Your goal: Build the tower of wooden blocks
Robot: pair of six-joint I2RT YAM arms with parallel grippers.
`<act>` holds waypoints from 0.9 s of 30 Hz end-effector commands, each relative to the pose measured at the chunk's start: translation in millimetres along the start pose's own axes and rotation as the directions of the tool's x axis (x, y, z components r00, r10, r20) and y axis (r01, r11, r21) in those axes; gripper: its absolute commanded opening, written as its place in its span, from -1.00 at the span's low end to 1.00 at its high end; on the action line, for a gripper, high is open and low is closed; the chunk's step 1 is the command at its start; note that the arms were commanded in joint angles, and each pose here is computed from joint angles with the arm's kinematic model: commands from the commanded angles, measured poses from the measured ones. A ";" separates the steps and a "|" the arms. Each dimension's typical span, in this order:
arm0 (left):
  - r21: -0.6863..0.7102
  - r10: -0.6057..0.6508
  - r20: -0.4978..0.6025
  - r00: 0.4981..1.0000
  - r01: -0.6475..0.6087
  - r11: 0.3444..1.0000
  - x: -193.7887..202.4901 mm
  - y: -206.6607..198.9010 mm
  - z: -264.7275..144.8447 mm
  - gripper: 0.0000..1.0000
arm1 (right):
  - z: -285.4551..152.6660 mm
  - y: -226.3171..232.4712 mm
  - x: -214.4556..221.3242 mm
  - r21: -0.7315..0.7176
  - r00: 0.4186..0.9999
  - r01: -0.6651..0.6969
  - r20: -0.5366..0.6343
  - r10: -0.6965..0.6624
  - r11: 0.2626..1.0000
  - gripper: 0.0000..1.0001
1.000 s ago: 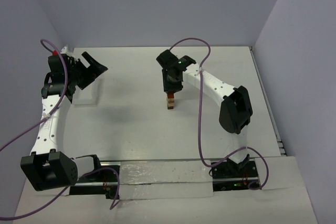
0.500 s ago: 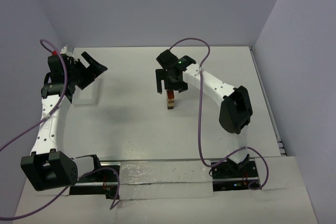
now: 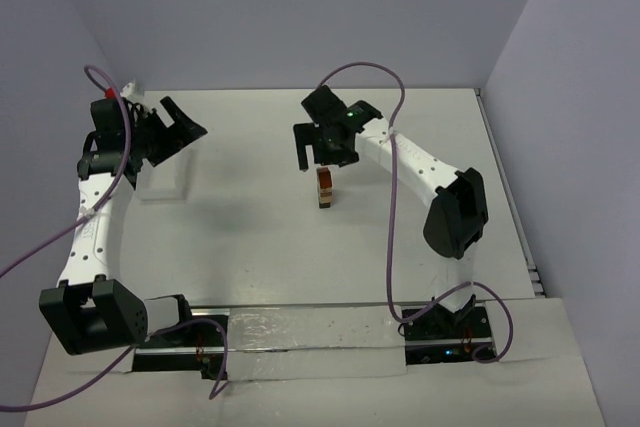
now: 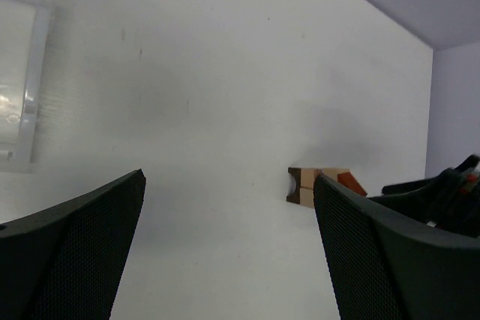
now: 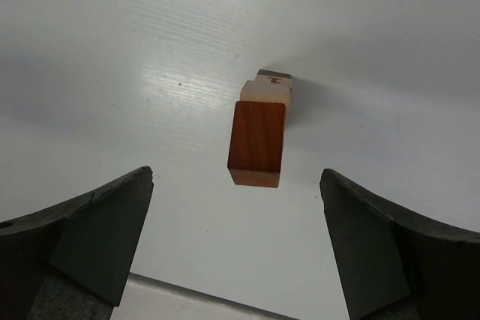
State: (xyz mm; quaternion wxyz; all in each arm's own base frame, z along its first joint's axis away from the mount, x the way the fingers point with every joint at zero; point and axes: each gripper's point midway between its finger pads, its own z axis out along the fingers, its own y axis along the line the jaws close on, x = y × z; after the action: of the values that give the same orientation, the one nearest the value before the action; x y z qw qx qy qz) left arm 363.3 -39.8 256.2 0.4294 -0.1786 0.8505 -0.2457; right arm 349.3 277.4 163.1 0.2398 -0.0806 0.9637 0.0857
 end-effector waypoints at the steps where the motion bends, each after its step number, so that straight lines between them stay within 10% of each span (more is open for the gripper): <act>1: 0.138 0.236 -0.038 0.971 -0.229 0.964 -5.8 -20.7 -7.6 0.98 | -87.8 -22.5 -60.1 -0.074 0.962 0.011 0.272 0.010 0.997 0.99; 15: 0.021 0.403 -0.167 0.900 -0.405 0.914 20.9 35.0 26.9 0.99 | -103.6 -235.4 -18.5 0.160 0.882 -0.269 0.437 0.176 0.950 0.99; 27: -0.093 0.515 -0.099 0.852 -0.523 0.847 34.0 44.0 24.8 0.99 | -95.2 -249.3 32.6 0.189 0.858 -0.305 0.479 0.184 0.933 0.99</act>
State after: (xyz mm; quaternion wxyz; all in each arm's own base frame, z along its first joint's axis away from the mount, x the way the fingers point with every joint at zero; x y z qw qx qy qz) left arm 354.2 -33.3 175.9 0.3807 0.0258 0.9169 -0.1170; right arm 314.1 17.3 162.9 0.3758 0.0934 0.9220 0.0067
